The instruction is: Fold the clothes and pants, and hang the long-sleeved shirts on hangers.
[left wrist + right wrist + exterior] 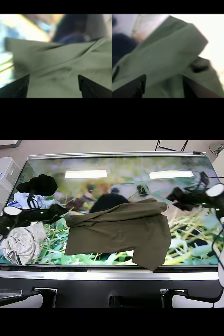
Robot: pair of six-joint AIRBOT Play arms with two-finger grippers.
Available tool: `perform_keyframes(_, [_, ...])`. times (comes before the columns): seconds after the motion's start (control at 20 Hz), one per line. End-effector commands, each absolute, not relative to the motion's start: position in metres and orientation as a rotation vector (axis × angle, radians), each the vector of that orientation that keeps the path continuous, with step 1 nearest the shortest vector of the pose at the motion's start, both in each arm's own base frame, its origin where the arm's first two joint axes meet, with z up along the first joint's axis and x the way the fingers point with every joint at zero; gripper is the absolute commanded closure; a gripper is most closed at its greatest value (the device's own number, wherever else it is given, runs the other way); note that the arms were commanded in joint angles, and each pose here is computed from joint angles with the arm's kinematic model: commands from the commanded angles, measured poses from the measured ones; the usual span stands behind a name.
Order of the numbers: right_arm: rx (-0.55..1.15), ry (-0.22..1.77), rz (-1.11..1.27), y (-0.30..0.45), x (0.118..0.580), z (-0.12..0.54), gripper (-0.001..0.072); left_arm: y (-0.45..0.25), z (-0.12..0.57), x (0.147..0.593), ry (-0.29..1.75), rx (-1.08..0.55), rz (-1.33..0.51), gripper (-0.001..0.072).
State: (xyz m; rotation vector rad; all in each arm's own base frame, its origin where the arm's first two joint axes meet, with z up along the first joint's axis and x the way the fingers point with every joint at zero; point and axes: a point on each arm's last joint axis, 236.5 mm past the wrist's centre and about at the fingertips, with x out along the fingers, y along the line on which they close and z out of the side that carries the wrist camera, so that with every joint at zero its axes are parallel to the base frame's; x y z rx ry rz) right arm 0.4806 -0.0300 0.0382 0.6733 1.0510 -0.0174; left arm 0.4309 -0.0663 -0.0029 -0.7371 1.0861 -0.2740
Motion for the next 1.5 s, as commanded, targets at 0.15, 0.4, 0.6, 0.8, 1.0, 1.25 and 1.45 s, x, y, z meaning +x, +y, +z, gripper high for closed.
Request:
perform_keyframes(0.15, [0.796, 1.551, -0.096, -0.100, 0.327, -0.021, 0.0185, -0.014, -0.065, 0.278, 1.678, -0.716, -0.217, 0.0231])
perform_keyframes(0.4, [0.846, 1.643, 0.004, -0.067, 0.305, -0.039, 0.0184, -0.053, -0.098, 0.249, 1.697, -0.824, -0.277, 0.0230])
perform_keyframes(0.6, [0.854, 1.625, 0.025, -0.061, 0.311, -0.037, 0.0184, -0.073, -0.109, 0.248, 1.713, -0.797, -0.304, 0.0234])
perform_keyframes(0.8, [0.847, 1.627, 0.019, -0.062, 0.311, -0.038, 0.0184, -0.092, -0.113, 0.261, 1.677, -0.794, -0.318, 0.0519])
perform_keyframes(1.0, [0.808, 1.637, -0.050, -0.073, 0.303, -0.061, 0.0183, -0.094, -0.108, 0.262, 1.661, -0.782, -0.340, 0.0684])
perform_keyframes(1.25, [0.900, 1.556, -0.007, -0.049, 0.311, -0.095, 0.0187, -0.093, -0.096, 0.267, 1.615, -0.758, -0.352, 0.0684])
perform_keyframes(1.45, [0.822, 1.581, 0.043, -0.025, 0.318, -0.115, 0.0257, -0.093, -0.087, 0.271, 1.582, -0.745, -0.358, 0.0684])
